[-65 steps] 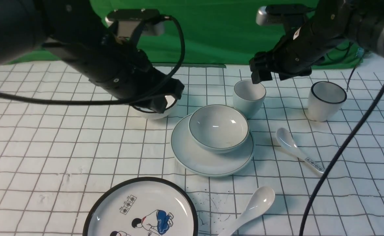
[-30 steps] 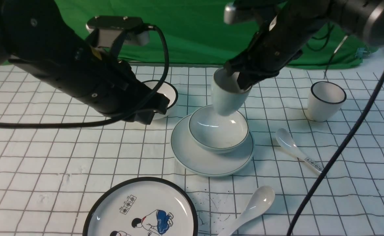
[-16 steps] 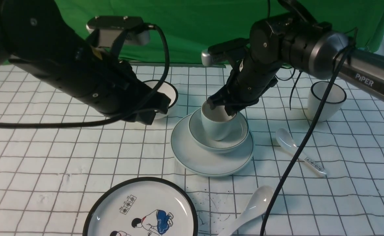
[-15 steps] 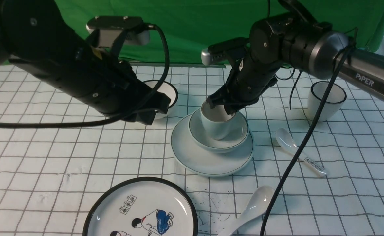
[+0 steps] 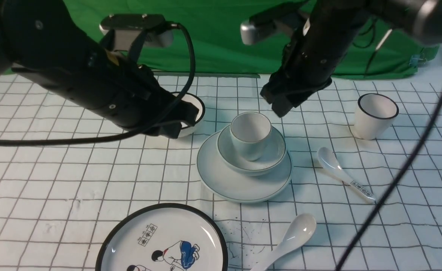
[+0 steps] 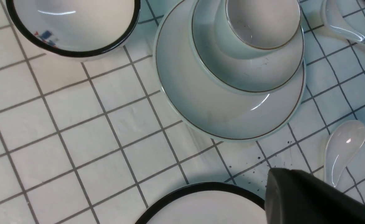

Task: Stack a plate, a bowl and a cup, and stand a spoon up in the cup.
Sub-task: Use the right arm to grab a blue soup spoon

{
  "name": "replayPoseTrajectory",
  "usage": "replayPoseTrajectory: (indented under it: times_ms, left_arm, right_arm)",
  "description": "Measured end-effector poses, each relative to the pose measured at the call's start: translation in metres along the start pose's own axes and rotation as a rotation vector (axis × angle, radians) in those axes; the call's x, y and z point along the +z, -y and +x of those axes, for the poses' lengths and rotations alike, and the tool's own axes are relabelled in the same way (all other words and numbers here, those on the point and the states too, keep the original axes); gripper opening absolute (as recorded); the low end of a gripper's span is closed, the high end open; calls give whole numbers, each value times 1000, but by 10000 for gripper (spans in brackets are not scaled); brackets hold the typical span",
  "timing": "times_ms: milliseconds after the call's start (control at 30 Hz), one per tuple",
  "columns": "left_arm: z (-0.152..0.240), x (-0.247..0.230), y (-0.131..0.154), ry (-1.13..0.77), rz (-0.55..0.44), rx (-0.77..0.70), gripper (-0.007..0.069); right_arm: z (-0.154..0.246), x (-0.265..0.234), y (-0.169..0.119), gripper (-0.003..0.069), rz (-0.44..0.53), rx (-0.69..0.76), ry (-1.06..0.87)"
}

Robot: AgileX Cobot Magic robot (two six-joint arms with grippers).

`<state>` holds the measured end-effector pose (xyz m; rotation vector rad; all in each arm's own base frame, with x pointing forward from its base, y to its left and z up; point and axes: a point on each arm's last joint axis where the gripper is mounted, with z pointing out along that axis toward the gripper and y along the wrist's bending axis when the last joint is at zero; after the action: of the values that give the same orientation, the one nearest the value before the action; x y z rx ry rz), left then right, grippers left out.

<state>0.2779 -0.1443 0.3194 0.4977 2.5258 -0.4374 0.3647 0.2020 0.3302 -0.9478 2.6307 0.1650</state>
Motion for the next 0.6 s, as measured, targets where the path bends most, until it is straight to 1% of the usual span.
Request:
replayPoseTrajectory:
  times_ms: [33,67,100,167,233,267,300,333,367,400,433,467,500,533,600]
  left_arm:
    - [2,0,0,-18,1,0,0]
    - [2,0,0,-18,1,0,0]
    - [4,0,0,-42,2,4,0]
    - [6,0,0,-62,1,10,0]
    - [7,0,0,-75,-1,23,0]
    - [7,0,0,-78,-1,28,0]
    - [8,0,0,-82,-2,33,0]
    - [8,0,0,-85,-2,36,0]
    - [8,0,0,-88,-2,36,0]
    - [8,0,0,-88,-2,36,0]
    - [9,0,0,-90,-2,39,0]
    - [9,0,0,-93,-1,40,0]
    - [9,0,0,-93,-1,40,0]
    - [9,0,0,-93,-1,40,0]
    - [10,0,0,-104,0,40,0]
  right_arm:
    - [14,-10,-5,221,-16,-9,-10]
    - [16,-16,-6,212,-17,-15,-3]
    - [34,-18,-11,196,-40,-40,-35]
    - [53,-21,-17,213,-82,-96,-61]
    - [77,-11,-26,269,-137,-153,-124]
    - [89,-4,-31,312,-162,-190,-159]
    - [101,5,-37,361,-184,-227,-193]
    - [113,17,-45,437,-207,-294,-218]
    - [121,29,-51,480,-219,-339,-233]
    - [122,32,-53,491,-219,-366,-221]
    - [129,46,-62,558,-220,-442,-206]
    - [136,62,-72,601,-206,-515,-180]
    - [138,63,-73,611,-210,-528,-188]
    - [142,76,-83,631,-180,-604,-161]
    - [143,90,-97,638,-139,-692,-123]
